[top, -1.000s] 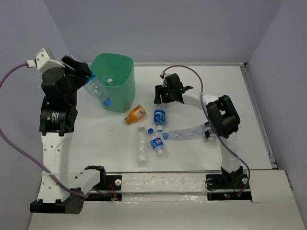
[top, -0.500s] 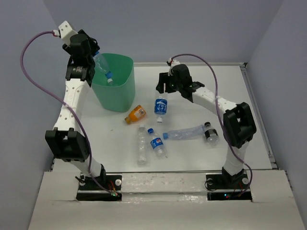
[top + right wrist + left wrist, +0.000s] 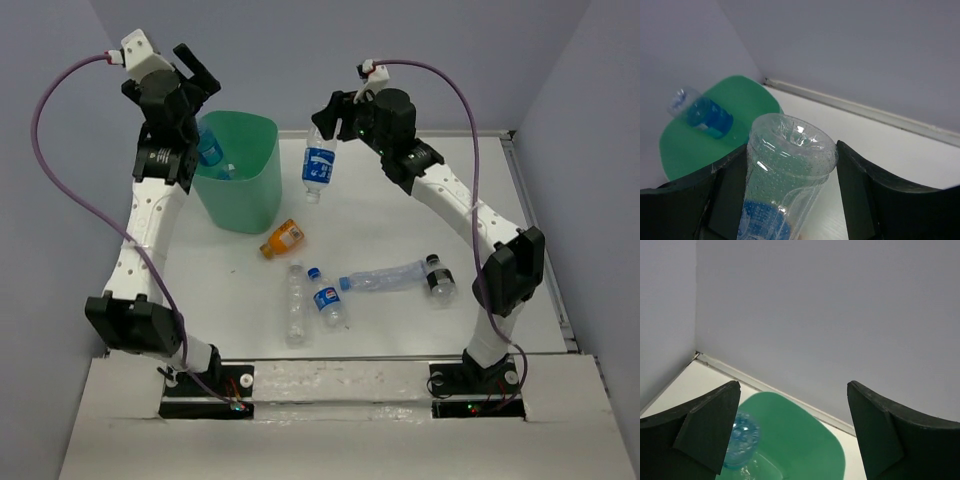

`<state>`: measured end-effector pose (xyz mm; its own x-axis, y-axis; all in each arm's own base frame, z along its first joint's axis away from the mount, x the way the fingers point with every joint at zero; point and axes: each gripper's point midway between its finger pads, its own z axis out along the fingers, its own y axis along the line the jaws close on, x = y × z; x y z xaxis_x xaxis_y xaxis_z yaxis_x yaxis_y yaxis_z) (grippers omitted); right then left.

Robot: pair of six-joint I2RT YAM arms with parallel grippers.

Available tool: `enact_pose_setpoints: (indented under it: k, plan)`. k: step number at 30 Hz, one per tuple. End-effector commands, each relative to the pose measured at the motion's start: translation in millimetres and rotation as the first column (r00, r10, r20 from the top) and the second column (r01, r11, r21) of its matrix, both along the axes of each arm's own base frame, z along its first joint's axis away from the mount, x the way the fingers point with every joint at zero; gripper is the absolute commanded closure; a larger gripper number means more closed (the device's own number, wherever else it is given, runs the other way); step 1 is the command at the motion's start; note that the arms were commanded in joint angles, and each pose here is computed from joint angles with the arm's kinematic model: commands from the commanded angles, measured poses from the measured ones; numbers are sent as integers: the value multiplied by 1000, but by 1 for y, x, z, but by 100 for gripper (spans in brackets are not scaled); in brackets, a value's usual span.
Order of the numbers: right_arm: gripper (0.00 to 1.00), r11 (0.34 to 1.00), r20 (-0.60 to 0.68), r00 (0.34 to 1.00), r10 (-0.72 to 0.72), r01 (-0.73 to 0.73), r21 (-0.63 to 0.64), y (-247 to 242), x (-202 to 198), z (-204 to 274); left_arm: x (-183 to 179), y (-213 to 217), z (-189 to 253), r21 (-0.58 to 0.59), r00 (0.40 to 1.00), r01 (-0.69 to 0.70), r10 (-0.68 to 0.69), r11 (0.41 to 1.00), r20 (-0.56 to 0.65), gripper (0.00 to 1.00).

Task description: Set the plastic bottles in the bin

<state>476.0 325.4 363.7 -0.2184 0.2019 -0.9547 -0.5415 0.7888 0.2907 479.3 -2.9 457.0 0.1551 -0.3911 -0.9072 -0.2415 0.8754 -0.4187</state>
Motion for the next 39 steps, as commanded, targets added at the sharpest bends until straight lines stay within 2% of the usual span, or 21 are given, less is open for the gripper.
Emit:
enact_pose_setpoints:
  k: [1,3,6,9,11,12,13,16,20,21,24,25,26,27,28,30,32,34,35,36,39]
  plan:
    - [57,994,199,979,32,-52,95,30,-2,80,-57,-13,28,-31,991,110,-107,993,76,2]
    - [58,990,261,965,38,-71,120,39,-1,105,-84,-17,21,-40,988,145,-143,989,59,2]
    - [58,983,336,941,47,-104,153,57,-4,131,-114,-31,-46,-55,969,238,-241,970,-53,2]
    - [58,968,431,901,48,-149,203,72,-18,169,-151,-32,-73,-74,960,262,-268,962,-82,2]
    - [58,965,462,886,43,-157,212,87,-13,167,-164,-36,-113,-94,941,286,-298,954,-159,2]
    - [58,958,522,853,19,-164,234,90,-20,188,-177,-37,-120,-104,934,297,-312,949,-177,2]
    - [58,958,544,839,6,-160,236,91,-17,190,-183,-41,-130,-116,923,314,-332,942,-197,2]
    - [58,968,580,814,7,-151,200,126,6,153,-202,-57,-166,-173,867,388,-422,905,-265,2]
    - [58,971,637,770,38,-179,160,154,12,125,-218,-66,-185,-208,836,429,-474,879,-277,2]
    - [53,976,658,752,39,-169,136,155,14,121,-221,-67,-189,-214,831,435,-482,874,-277,2]
    - [26,976,653,755,62,-183,118,167,15,107,-224,-72,-194,-229,817,455,-506,861,-278,2]
    - [8,976,644,761,81,-191,103,170,15,101,-223,-73,-196,-229,813,459,-509,859,-282,2]
    - [1,977,638,765,89,-192,93,170,15,100,-222,-72,-198,-226,812,458,-508,860,-288,2]
    - [0,979,617,780,105,-191,75,172,17,89,-219,-73,-203,-219,806,460,-508,860,-305,2]
    - [0,977,631,769,106,-199,79,165,7,107,-217,-74,-206,-217,801,466,-513,858,-308,2]
    - [0,978,606,786,122,-198,59,162,4,100,-210,-81,-214,-227,782,482,-532,847,-326,2]
    - [0,974,621,775,117,-212,80,146,-15,132,-207,-97,-213,-224,759,514,-561,828,-331,2]
    - [0,975,567,813,135,-210,70,137,-16,117,-198,-109,-207,-203,758,518,-556,831,-341,2]
    - [0,968,575,809,123,-225,109,120,-36,147,-196,-116,-207,-165,770,507,-531,846,-354,2]
    - [0,969,553,825,118,-217,117,110,-38,146,-191,-121,-213,-148,764,504,-519,851,-382,2]
    - [4,970,426,901,87,-174,171,62,-49,124,-179,-141,-225,-91,741,531,-514,842,-432,2]
